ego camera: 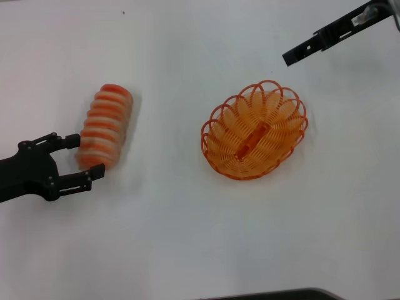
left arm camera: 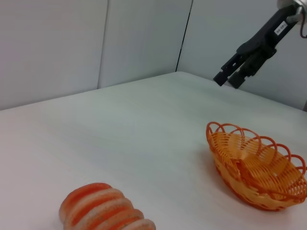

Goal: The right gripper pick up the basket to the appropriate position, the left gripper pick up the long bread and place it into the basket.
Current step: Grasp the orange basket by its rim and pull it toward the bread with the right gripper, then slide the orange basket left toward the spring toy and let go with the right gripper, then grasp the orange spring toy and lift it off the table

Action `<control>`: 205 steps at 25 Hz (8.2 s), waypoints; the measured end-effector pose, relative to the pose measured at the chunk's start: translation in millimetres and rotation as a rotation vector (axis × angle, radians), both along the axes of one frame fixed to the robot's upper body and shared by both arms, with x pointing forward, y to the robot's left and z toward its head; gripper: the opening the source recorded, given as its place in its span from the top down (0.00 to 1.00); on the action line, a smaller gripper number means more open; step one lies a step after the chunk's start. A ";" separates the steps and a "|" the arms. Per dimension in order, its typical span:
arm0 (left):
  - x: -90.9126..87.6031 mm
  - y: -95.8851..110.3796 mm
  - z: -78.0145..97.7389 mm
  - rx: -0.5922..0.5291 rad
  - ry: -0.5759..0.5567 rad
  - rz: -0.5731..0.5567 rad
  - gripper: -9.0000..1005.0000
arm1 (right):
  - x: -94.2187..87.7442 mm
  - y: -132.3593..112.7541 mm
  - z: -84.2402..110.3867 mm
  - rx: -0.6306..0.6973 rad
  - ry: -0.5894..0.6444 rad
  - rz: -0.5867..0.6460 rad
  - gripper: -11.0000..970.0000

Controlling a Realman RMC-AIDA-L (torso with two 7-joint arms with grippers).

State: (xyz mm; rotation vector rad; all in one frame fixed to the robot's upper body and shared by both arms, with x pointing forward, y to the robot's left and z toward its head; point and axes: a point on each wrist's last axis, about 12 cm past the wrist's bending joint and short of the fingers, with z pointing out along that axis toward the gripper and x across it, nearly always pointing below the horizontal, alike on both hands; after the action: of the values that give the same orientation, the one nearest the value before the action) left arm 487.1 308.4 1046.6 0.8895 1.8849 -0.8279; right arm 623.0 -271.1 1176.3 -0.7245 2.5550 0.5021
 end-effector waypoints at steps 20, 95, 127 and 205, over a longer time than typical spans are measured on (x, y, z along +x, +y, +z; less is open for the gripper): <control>-0.4 -1.8 -1.3 -0.001 0.005 -0.005 0.14 | -0.7 34.5 -45.1 -0.129 0.085 0.105 0.16; 0.0 -1.4 0.0 0.002 -0.002 -0.009 0.15 | -20.5 11.6 -80.6 0.419 0.241 -0.278 0.92; -1.4 -1.3 -1.5 0.009 0.009 -0.013 0.15 | -22.4 12.0 -87.3 0.421 0.251 -0.316 0.80; 96.7 -90.0 75.4 0.424 0.477 0.336 0.15 | -95.3 -56.7 -104.7 0.299 -0.406 0.235 0.20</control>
State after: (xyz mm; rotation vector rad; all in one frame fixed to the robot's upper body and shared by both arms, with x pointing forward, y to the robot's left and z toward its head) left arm 583.8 218.3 1122.0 0.6186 2.6061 -0.4619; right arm 527.7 -327.8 1071.6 -0.9122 1.9791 0.7129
